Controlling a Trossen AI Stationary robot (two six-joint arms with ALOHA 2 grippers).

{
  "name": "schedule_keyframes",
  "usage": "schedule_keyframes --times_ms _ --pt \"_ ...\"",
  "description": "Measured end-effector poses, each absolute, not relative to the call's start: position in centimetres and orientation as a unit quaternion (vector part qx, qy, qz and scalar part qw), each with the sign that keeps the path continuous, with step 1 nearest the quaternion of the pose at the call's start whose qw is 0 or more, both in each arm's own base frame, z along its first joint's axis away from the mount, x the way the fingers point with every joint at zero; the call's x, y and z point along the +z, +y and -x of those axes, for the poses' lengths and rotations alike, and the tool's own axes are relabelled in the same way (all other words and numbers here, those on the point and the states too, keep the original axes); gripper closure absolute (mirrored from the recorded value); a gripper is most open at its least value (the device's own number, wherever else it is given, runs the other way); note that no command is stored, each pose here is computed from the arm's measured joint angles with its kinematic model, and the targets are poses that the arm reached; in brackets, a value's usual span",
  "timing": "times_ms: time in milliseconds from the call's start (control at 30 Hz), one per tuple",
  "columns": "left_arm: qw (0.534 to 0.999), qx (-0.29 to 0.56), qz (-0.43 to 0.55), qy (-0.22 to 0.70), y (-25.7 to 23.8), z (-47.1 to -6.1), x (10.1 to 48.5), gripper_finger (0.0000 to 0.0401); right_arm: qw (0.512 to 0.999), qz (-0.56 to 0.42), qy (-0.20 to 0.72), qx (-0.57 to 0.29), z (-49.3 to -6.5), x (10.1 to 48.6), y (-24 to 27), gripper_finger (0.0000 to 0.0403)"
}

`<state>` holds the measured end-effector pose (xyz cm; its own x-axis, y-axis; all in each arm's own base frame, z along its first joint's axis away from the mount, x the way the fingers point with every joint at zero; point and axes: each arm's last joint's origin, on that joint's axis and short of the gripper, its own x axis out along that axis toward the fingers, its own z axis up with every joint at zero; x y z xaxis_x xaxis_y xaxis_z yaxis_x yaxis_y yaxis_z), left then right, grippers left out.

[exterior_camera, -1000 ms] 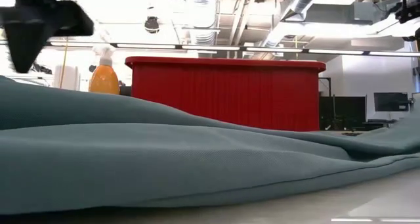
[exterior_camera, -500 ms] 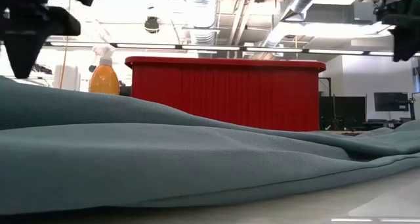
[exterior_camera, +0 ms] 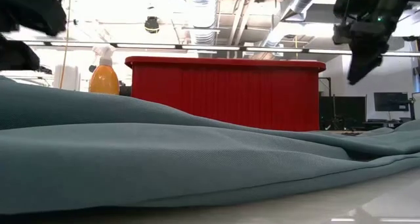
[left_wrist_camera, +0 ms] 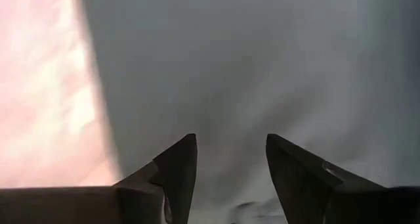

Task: Fold Laundry from Bin
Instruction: Fold the gray pants

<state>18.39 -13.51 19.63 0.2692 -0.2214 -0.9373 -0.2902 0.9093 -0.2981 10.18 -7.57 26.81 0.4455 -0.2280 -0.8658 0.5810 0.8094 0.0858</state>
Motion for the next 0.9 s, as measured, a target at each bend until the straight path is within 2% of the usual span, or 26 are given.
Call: schedule_keyframes --times_ms 100,267,467,700,900 --pt "0.777 0.022 0.243 0.581 -13.4 -17.4 19.1 0.0228 0.858 -0.160 0.450 -0.188 -11.9 26.4 -6.1 0.0182" --pt "0.744 0.063 0.255 0.614 -12.5 -15.9 16.4 0.0228 0.901 -0.095 0.412 -0.102 -15.0 25.8 -2.8 0.0182" --pt "0.745 0.026 0.271 0.609 -12.2 -15.7 14.8 0.0232 0.925 -0.012 0.374 -0.058 -19.1 22.5 0.9 0.0182" --pt "0.686 0.022 0.306 0.660 -11.9 -15.0 14.4 0.0271 0.933 0.027 0.359 -0.016 -25.3 18.2 3.4 0.0182" --pt "0.696 0.031 0.307 0.648 -11.6 -14.7 17.4 0.0304 0.916 0.055 0.397 -0.013 -29.5 15.1 3.6 0.0182"
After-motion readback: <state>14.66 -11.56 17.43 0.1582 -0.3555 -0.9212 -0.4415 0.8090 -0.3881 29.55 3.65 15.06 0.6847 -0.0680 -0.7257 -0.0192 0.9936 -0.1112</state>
